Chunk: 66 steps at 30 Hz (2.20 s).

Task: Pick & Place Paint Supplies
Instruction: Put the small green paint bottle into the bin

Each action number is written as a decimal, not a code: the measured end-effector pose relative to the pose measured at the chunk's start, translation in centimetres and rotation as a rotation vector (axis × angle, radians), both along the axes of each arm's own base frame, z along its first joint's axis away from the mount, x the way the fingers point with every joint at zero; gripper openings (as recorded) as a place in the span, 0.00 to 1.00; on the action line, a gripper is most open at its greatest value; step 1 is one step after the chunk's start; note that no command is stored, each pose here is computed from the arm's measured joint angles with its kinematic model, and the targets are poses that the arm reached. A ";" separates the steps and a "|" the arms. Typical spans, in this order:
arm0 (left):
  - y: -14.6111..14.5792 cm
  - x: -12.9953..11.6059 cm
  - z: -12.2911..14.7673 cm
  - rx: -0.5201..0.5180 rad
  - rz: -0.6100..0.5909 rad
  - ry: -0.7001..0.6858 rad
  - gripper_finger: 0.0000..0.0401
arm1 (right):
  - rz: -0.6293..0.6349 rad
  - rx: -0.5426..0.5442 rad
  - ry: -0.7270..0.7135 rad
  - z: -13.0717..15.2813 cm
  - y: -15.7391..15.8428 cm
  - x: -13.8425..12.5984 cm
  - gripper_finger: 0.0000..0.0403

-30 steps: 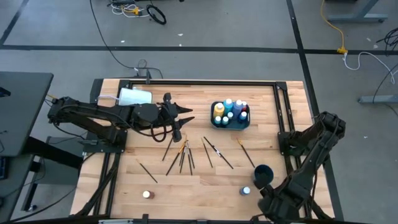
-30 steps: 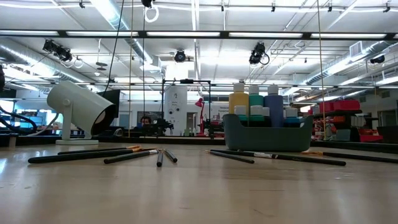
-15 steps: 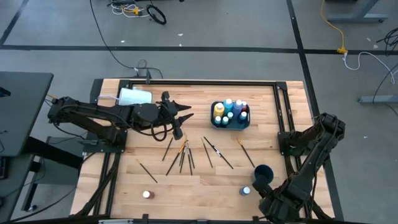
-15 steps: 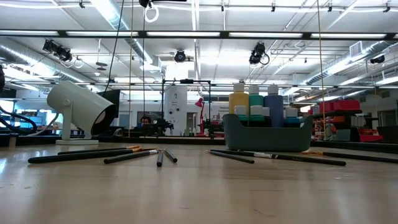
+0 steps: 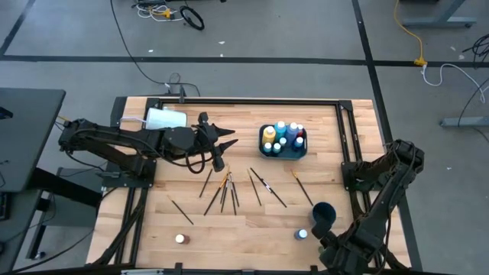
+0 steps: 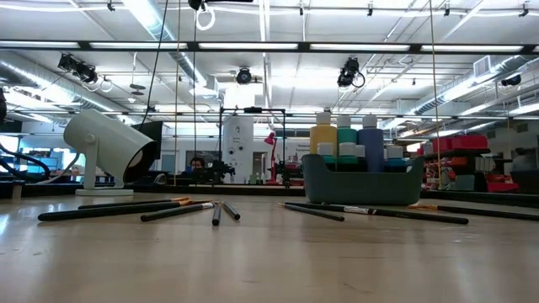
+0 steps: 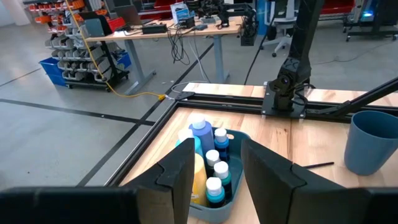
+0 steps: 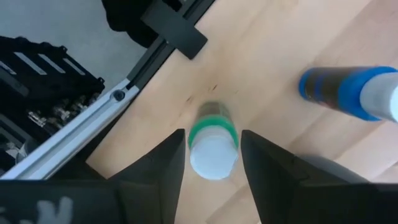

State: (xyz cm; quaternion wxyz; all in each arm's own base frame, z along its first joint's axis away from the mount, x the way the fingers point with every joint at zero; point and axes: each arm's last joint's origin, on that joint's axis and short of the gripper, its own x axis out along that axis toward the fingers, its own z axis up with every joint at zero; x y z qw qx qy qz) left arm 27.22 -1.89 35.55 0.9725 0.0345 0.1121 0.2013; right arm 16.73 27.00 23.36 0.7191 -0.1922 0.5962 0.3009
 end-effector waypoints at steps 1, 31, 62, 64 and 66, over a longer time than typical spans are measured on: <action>0.0 0.0 0.0 0.000 0.000 0.000 0.35 | 0.000 0.004 -0.003 -0.3 0.0 0.0 0.39; 0.0 0.0 0.0 0.001 -0.010 0.002 0.35 | -0.172 0.050 0.022 1.8 -1.2 2.8 0.30; -0.5 0.2 -0.1 -0.047 -0.180 0.006 0.35 | -0.640 -0.333 -0.263 15.1 -23.8 5.7 0.30; -0.5 0.2 0.0 -0.036 -0.182 0.007 0.35 | -0.714 -0.326 -0.260 14.2 -25.8 4.9 0.30; -0.5 0.2 0.0 -0.029 -0.183 0.009 0.35 | -0.776 -0.305 -0.267 12.9 -27.4 4.4 0.30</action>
